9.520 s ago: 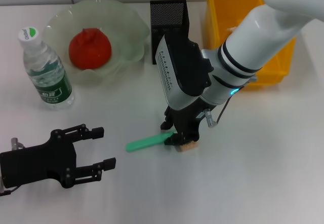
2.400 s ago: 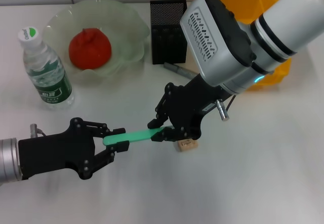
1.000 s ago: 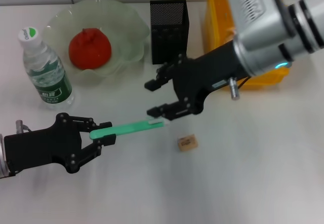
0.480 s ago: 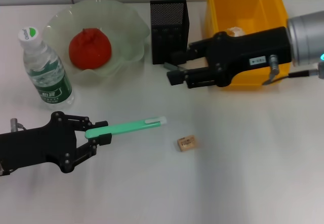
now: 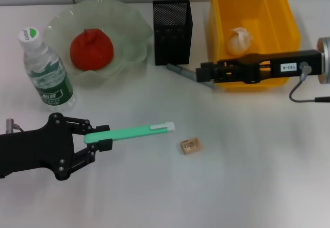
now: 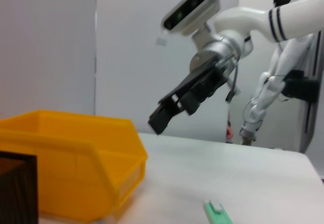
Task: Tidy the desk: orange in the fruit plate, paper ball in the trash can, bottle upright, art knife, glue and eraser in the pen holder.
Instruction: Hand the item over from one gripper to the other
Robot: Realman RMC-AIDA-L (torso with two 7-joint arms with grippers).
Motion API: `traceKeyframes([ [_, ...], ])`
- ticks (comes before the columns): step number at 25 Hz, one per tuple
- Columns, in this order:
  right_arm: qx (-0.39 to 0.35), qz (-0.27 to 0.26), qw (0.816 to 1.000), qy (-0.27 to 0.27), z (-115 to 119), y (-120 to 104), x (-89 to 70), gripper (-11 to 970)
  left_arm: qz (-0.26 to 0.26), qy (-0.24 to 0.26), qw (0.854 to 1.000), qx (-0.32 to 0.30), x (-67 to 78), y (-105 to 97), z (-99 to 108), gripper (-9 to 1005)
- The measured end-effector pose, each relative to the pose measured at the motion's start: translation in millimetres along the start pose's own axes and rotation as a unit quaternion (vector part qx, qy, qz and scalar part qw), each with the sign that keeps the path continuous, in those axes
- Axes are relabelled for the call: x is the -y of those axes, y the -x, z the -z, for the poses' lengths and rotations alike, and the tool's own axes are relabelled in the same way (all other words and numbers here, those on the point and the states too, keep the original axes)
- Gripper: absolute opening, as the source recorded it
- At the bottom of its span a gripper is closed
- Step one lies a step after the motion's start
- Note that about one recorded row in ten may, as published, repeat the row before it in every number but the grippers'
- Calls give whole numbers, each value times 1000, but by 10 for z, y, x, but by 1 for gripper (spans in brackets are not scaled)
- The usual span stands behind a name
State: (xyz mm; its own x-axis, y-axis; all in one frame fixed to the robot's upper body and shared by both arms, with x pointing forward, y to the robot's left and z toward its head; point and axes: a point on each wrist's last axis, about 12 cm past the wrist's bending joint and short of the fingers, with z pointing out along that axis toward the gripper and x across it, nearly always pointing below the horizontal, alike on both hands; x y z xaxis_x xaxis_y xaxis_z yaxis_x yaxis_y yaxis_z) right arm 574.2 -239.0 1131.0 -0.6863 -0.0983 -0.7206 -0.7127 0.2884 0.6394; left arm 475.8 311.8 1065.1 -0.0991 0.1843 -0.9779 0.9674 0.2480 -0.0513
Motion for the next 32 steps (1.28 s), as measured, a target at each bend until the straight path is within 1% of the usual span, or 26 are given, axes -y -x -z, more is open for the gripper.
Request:
traceKeyframes([
  [1,3,-21,1000,-1,21,-35,24,527,-1,-4,1000,2,3,10,3,206],
  [2,11,-60,998,1,51,-96,58,527,-2,-10,1000,6,10,28,16,206],
  [4,15,-94,995,4,65,-144,76,526,-2,-12,1000,7,12,34,21,206],
  [5,15,-94,995,4,65,-144,76,526,-3,-14,1000,9,15,39,26,206],
  [6,15,-113,993,6,67,-166,81,526,-3,-15,1000,9,15,40,25,206],
  [7,16,-146,989,8,65,-198,85,525,-5,-16,1000,10,14,46,19,206],
  [8,16,-146,989,8,65,-198,85,525,-5,-16,1000,10,14,46,19,207],
  [11,13,-189,982,14,39,-252,82,524,-9,-16,1000,11,-1,64,4,207],
  [12,9,-211,977,19,8,-283,77,524,-9,-15,1000,14,-19,85,-6,207],
  [16,4,-230,973,30,-73,-315,61,523,-9,-12,1000,21,-33,105,-17,208],
  [18,-2,-247,968,44,-185,-373,38,522,-6,-12,999,30,-37,126,-29,208],
  [26,-2,-267,963,41,-253,-442,55,523,-8,-11,999,38,-51,151,-48,209],
  [32,-5,-268,962,47,-290,-432,38,522,-10,-12,999,39,-66,167,-61,210],
])
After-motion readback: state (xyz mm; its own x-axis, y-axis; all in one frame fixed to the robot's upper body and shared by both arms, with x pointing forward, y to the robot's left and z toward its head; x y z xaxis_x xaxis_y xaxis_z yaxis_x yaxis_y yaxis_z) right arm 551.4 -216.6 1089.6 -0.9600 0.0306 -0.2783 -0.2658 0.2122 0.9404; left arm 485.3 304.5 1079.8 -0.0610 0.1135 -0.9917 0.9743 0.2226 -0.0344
